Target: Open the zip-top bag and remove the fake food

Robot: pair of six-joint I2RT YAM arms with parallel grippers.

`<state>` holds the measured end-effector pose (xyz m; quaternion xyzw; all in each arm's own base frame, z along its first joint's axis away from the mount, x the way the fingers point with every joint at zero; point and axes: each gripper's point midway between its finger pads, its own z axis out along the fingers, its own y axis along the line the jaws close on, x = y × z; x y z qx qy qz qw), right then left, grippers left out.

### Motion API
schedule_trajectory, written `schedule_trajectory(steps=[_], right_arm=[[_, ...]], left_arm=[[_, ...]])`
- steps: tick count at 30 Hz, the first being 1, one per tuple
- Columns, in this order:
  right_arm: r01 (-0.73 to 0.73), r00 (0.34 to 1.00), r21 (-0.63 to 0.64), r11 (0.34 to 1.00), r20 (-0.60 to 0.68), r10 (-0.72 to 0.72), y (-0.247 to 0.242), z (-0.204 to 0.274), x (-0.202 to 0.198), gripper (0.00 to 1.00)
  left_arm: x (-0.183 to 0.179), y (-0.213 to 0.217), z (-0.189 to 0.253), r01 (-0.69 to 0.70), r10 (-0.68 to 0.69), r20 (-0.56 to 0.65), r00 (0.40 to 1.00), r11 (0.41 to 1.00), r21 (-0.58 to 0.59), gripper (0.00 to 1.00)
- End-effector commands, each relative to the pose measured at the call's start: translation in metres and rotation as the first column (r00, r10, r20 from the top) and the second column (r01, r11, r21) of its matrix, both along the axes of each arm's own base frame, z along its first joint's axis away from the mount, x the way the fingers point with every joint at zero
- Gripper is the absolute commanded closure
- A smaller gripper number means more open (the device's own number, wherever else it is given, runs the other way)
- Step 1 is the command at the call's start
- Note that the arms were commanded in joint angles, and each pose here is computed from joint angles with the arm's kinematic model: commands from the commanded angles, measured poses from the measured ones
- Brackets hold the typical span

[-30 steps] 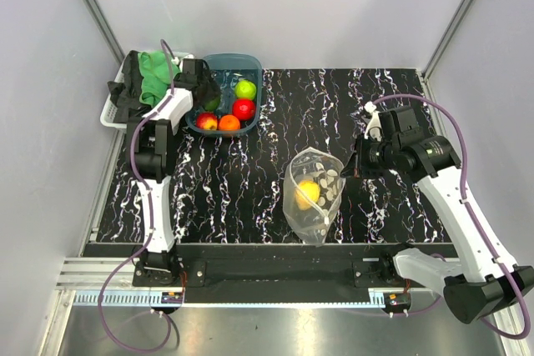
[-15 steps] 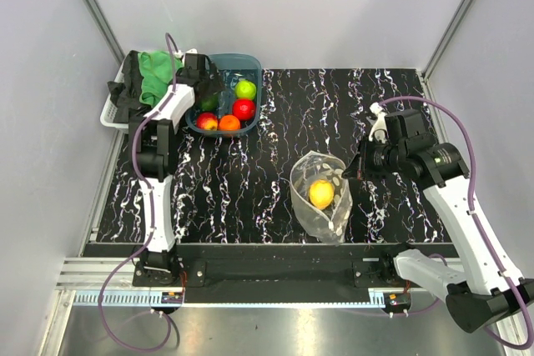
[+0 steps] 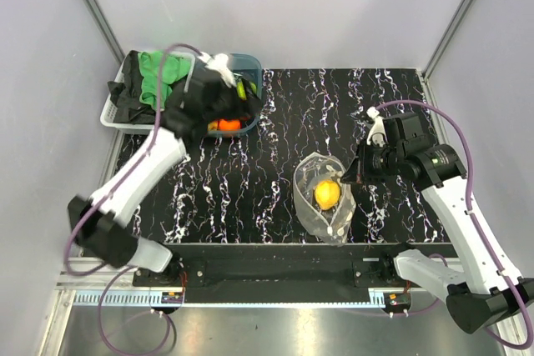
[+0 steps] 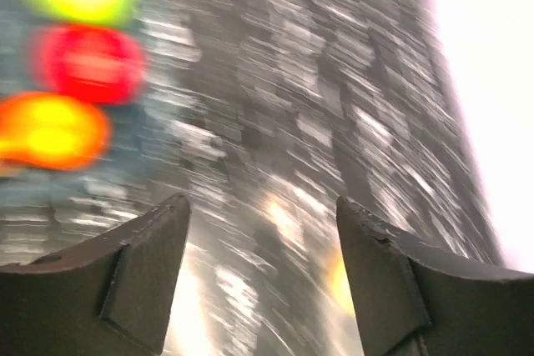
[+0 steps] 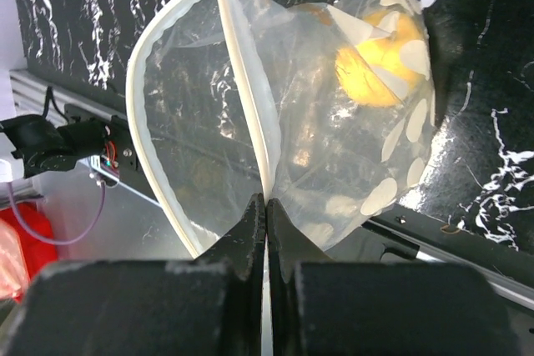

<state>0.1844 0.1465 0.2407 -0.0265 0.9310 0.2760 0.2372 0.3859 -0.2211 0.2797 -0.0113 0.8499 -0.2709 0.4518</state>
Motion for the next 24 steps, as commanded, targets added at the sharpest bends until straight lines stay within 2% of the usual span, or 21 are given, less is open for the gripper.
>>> schedule_trajectory(steps=[1, 3, 4, 7, 10, 15, 18, 20, 24], right_arm=[[-0.067, 0.997, 0.042, 0.997, 0.036, 0.065, 0.009, 0.005, 0.001, 1.0], [-0.083, 0.995, 0.06, 0.995, 0.055, 0.079, 0.012, 0.008, 0.002, 1.0], [-0.085, 0.995, 0.07, 0.994, 0.052, 0.082, 0.014, 0.008, 0.002, 1.0], [-0.099, 0.995, 0.138, 0.986, 0.032, 0.096, 0.023, 0.012, -0.004, 1.0], [-0.11, 0.994, 0.191, 0.975, 0.03, 0.107, 0.03, 0.015, -0.011, 1.0], [-0.096, 0.995, 0.213, 0.972, 0.029, 0.092, 0.03, 0.017, -0.014, 1.0], [-0.092, 0.996, 0.303, 0.948, 0.031, 0.087, 0.041, 0.033, -0.013, 1.0], [-0.086, 0.995, 0.375, 0.923, -0.012, 0.098, 0.051, 0.038, -0.016, 1.0], [-0.073, 0.995, 0.427, 0.901, -0.031, 0.096, 0.059, 0.043, -0.008, 1.0]], left_arm=[[-0.108, -0.08, 0.016, 0.258, -0.26, -0.004, 0.966, 0.961, -0.094, 0.32], [-0.134, -0.092, 0.023, 0.261, -0.262, 0.003, 0.965, 0.96, -0.106, 0.36], [-0.16, -0.109, 0.023, 0.312, -0.313, 0.004, 0.95, 0.944, -0.105, 0.38], [-0.194, -0.134, 0.021, 0.372, -0.374, -0.002, 0.927, 0.924, -0.087, 0.43], [-0.21, -0.155, 0.014, 0.417, -0.419, -0.038, 0.907, 0.907, -0.066, 0.5], [-0.207, -0.176, -0.018, 0.437, -0.429, -0.139, 0.893, 0.899, 0.032, 0.62], [-0.206, -0.179, -0.024, 0.429, -0.415, -0.177, 0.892, 0.902, 0.051, 0.68], [-0.204, -0.175, -0.034, 0.418, -0.396, -0.196, 0.897, 0.904, 0.087, 0.7], [-0.202, -0.165, -0.039, 0.423, -0.395, -0.193, 0.898, 0.895, 0.139, 0.7]])
